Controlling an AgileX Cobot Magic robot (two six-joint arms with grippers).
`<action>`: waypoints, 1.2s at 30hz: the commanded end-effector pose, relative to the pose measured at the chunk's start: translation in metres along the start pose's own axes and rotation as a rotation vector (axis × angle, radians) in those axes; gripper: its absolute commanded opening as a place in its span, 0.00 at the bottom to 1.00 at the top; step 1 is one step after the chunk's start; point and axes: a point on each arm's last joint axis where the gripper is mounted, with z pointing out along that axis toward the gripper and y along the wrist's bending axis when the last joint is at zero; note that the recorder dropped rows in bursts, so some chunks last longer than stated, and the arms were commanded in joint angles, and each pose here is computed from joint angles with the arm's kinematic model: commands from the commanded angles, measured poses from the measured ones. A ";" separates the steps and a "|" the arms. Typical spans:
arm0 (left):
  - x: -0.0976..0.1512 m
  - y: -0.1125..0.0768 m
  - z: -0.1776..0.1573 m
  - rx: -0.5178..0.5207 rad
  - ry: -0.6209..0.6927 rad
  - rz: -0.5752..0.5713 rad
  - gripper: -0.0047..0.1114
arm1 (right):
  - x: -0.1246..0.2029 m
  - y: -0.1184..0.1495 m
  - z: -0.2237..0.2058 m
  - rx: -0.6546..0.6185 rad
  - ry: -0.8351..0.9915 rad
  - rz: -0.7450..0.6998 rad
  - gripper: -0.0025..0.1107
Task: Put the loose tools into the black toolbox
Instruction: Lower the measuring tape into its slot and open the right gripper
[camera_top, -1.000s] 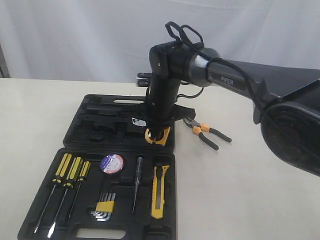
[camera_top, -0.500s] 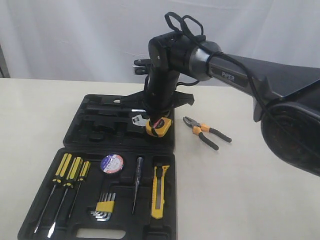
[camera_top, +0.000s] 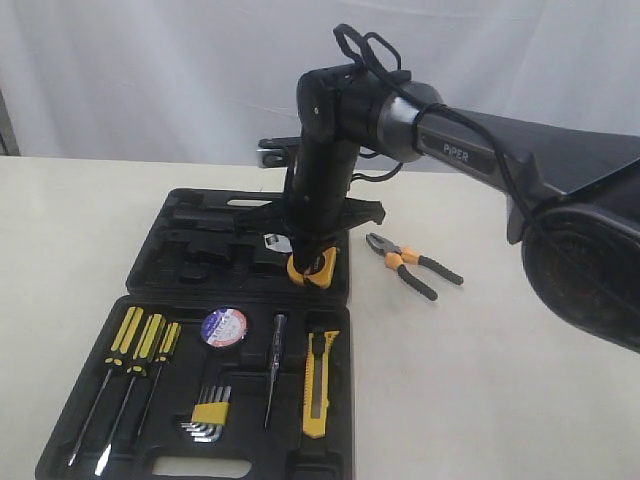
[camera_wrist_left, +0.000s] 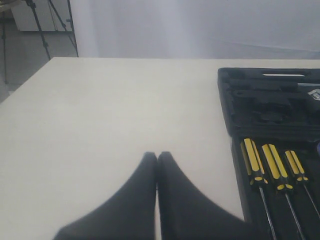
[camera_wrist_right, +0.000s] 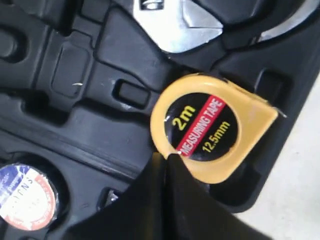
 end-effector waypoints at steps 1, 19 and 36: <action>0.000 -0.001 0.000 0.007 -0.007 -0.011 0.04 | -0.001 0.001 -0.005 -0.013 -0.005 -0.019 0.02; 0.000 -0.001 0.000 0.007 -0.007 -0.011 0.04 | -0.004 0.000 -0.005 -0.005 -0.044 -0.035 0.40; 0.000 -0.001 0.000 0.007 -0.007 -0.011 0.04 | -0.022 -0.023 0.001 0.109 -0.197 -0.031 0.02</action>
